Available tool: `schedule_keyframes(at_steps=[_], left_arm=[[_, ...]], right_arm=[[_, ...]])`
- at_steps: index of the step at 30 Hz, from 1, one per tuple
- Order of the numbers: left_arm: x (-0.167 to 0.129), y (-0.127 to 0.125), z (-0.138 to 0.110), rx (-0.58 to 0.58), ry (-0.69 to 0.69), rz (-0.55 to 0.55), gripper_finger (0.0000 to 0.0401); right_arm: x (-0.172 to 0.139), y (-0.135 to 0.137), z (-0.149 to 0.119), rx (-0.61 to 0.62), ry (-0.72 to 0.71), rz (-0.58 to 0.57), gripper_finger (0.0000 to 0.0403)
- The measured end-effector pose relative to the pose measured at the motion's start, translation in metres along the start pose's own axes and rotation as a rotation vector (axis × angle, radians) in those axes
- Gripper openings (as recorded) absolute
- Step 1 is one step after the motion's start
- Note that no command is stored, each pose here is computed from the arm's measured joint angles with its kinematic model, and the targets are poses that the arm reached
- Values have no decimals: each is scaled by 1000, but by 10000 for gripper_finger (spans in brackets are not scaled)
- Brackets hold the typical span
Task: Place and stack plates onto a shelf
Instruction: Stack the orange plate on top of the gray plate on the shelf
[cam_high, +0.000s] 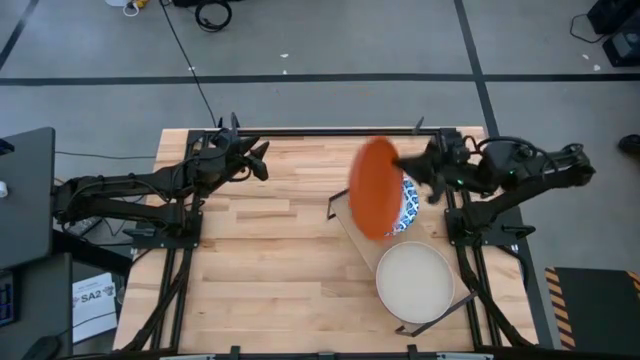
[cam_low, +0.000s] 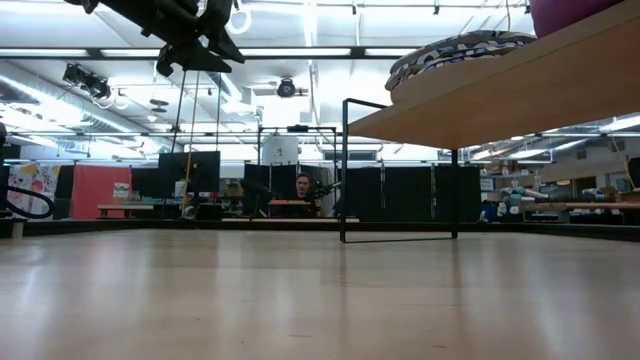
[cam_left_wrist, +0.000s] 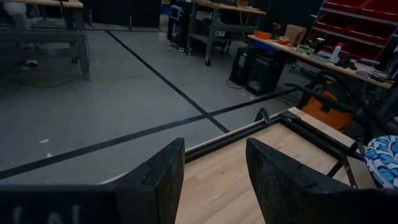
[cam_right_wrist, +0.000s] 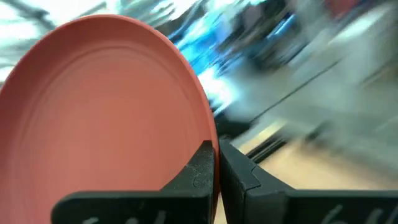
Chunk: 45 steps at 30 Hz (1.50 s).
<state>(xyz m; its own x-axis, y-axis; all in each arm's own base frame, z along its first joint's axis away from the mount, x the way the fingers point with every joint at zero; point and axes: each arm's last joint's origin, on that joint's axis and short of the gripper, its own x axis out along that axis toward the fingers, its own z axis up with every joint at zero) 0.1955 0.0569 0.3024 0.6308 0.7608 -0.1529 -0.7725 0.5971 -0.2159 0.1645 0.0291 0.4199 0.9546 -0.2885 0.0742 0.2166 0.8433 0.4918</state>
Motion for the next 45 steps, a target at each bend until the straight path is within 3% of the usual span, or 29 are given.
schedule_keyframes(at_steps=[4,7,19,26,34,45], left_arm=[[0,0,0,0,0,0,178],[0,0,0,0,0,0,178],[0,0,0,0,0,0,178],[0,0,0,0,0,0,178],[0,0,0,1,1,1,178],[0,0,-1,4,4,2,178]], right_arm=[[-11,5,-12,206,270,218,13],[-15,10,-27,274,459,272,13],[-22,14,-84,307,1005,123,13],[-31,11,-91,245,1098,69,14],[-38,9,-105,55,1150,22,14],[-44,0,-110,-85,1162,-105,14]])
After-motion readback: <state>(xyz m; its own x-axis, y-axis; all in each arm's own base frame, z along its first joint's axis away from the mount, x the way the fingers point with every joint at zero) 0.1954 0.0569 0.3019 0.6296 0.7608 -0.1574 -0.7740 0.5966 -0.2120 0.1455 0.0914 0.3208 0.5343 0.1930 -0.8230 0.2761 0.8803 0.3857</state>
